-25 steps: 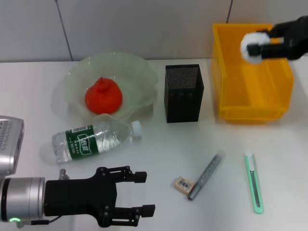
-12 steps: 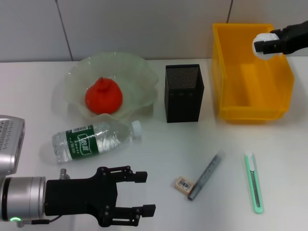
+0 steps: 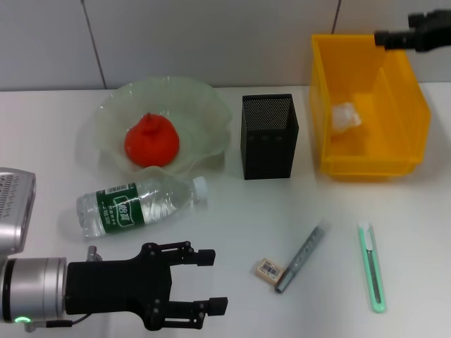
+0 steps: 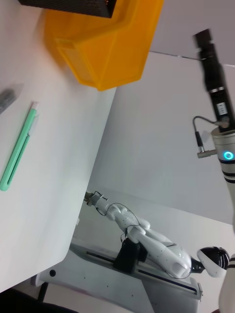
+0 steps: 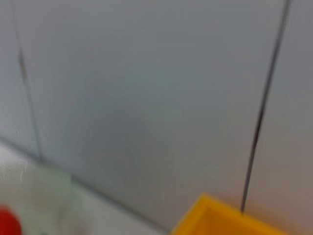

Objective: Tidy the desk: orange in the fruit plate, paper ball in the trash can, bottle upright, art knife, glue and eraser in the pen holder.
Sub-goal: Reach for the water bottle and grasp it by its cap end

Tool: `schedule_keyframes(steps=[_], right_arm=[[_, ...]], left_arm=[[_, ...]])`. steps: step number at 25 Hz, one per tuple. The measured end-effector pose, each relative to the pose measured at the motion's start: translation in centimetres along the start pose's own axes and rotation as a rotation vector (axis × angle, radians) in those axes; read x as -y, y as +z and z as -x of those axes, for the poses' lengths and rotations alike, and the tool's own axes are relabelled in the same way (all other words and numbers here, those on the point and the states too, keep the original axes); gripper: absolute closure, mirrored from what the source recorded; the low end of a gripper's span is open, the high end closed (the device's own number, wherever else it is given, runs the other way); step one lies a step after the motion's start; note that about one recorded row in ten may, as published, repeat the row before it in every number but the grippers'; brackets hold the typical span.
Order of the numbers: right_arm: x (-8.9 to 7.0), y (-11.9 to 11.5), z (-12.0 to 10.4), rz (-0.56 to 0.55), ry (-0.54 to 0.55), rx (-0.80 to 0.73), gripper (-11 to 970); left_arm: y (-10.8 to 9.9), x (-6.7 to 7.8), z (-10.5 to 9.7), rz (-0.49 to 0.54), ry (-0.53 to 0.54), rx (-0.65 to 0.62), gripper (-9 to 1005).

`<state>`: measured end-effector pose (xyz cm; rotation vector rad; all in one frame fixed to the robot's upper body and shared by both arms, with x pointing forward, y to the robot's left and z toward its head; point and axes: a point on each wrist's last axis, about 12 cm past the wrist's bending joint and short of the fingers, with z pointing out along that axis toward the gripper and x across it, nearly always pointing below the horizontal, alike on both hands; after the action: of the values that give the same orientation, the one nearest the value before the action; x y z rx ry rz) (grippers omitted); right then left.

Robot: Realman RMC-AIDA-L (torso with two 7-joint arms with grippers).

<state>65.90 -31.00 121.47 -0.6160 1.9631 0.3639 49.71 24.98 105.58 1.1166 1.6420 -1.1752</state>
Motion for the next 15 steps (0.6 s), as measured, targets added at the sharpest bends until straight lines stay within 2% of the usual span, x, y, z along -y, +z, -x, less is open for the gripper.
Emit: schedule_keyframes(steps=[1, 4, 6, 7, 8, 12, 15], right_arm=[[0.0, -0.2, -0.1, 0.008, 0.018, 0.041, 157], [-0.7, -1.4, -0.4, 0.134, 0.040, 0.225, 142], [-1.5, -2.5, -1.0, 0.268, 0.037, 0.344, 142], [-2.5, -3.2, -1.9, 0.401, 0.035, 0.413, 142], [-2.5, -3.2, -1.9, 0.401, 0.035, 0.413, 142], [-4.2, -3.7, -4.5, 0.590, 0.015, 0.411, 142], [-5.6, -3.4, -7.3, 0.672, -0.031, 0.307, 142]], left_arm=[[0.0, 0.0, 0.0, 0.000, 0.000, 0.001, 212], [0.1, -0.1, 0.1, -0.002, 0.003, 0.002, 212], [0.2, -0.2, 0.3, -0.003, 0.006, 0.003, 212], [0.2, -0.2, 0.3, -0.003, 0.006, 0.004, 212], [0.3, -0.2, 0.3, -0.004, 0.008, 0.004, 212], [0.4, -0.4, 0.5, -0.002, 0.014, 0.002, 212], [0.5, -0.5, 0.6, 0.002, 0.014, 0.001, 212]])
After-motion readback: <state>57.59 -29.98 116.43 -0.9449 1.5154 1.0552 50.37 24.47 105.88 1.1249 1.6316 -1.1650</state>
